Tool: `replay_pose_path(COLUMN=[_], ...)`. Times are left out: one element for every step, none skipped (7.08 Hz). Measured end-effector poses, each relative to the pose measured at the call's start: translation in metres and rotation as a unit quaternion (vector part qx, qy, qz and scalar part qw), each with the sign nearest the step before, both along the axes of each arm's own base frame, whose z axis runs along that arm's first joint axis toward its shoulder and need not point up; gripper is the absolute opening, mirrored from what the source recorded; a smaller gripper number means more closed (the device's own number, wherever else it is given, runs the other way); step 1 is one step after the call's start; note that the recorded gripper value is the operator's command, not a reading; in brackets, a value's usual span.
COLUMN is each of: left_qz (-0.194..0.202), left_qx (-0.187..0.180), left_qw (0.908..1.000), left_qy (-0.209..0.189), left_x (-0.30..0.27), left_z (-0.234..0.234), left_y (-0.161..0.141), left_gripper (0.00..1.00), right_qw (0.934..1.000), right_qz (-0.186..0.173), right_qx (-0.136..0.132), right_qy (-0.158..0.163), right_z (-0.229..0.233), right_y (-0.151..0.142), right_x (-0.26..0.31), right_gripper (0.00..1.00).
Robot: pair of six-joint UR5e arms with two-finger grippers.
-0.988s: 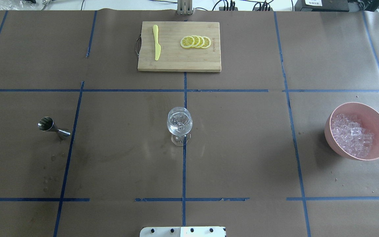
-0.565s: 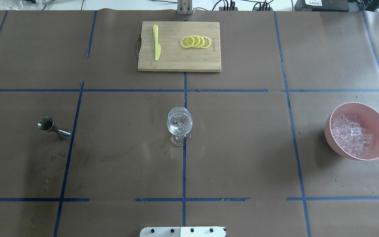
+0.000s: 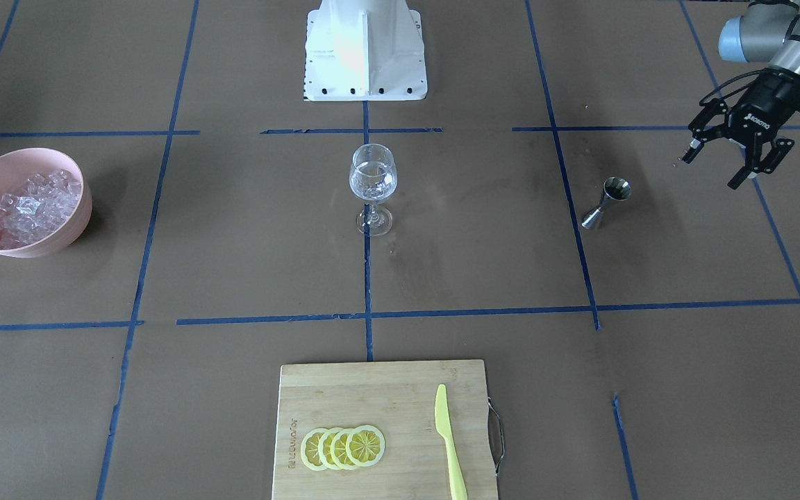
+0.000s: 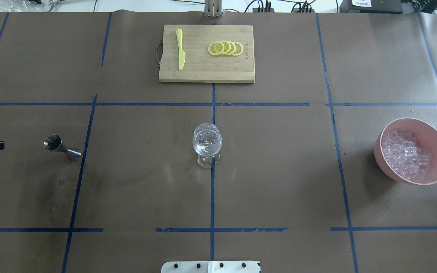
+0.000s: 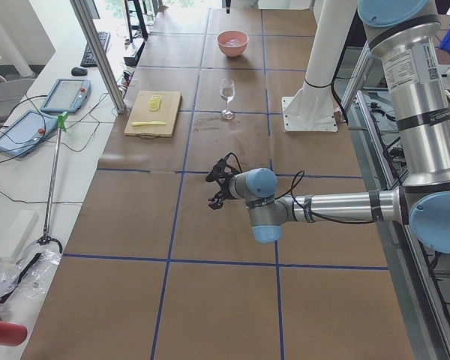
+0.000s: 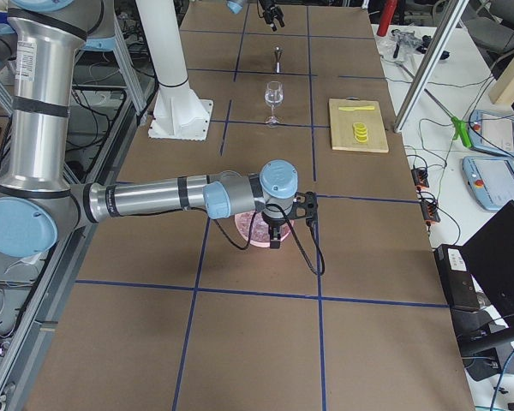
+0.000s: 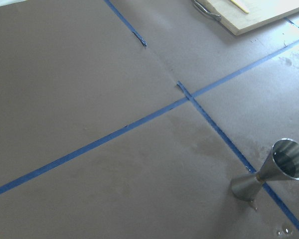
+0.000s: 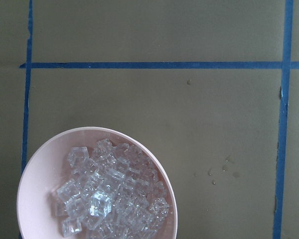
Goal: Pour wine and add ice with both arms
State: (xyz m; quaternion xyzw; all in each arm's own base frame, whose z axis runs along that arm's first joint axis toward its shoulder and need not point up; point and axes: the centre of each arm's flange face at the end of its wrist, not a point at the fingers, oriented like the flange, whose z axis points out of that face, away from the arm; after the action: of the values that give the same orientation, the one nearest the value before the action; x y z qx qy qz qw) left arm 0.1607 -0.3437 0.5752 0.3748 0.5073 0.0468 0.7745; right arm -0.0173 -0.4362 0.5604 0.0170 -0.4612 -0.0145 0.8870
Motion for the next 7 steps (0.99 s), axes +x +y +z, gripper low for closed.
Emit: replay_pose_path(left_qz=[-0.021,-0.033,-0.038,-0.046,-0.064,-0.093,-0.135], left_qx=[0.002,0.004,0.002,0.003,0.008,0.014,0.024], left_qw=[0.9998,0.9994,0.9992,0.9989,0.9978,0.9955,0.9905], left_qy=[0.001,0.001,0.008,0.014,0.014,0.009,0.001], left_x=[0.021,0.047,0.072,0.098,0.126,0.149,0.167], left_z=[0.001,0.0,-0.004,-0.01,-0.015,-0.023,-0.032], left_y=[0.01,0.024,0.04,0.057,0.073,0.082,0.08], left_gripper=[0.99,0.99,1.0,0.99,0.99,0.98,0.98], right_qw=[1.0,1.0,1.0,0.9999,0.9999,0.9999,0.9999], right_qz=[-0.001,-0.001,-0.002,-0.002,-0.002,-0.002,-0.001], right_qx=[0.005,0.008,0.01,0.011,0.011,0.012,0.013], right_qy=[0.0,0.0,0.001,0.001,0.002,0.002,0.003], right_z=[-0.001,-0.002,-0.002,-0.002,-0.002,-0.002,-0.003], right_y=[0.0,-0.001,-0.001,-0.001,-0.001,-0.002,-0.002], right_x=[0.0,-0.001,-0.001,-0.001,-0.001,-0.001,-0.001], right_gripper=[1.0,1.0,1.0,1.0,1.0,1.0,1.0])
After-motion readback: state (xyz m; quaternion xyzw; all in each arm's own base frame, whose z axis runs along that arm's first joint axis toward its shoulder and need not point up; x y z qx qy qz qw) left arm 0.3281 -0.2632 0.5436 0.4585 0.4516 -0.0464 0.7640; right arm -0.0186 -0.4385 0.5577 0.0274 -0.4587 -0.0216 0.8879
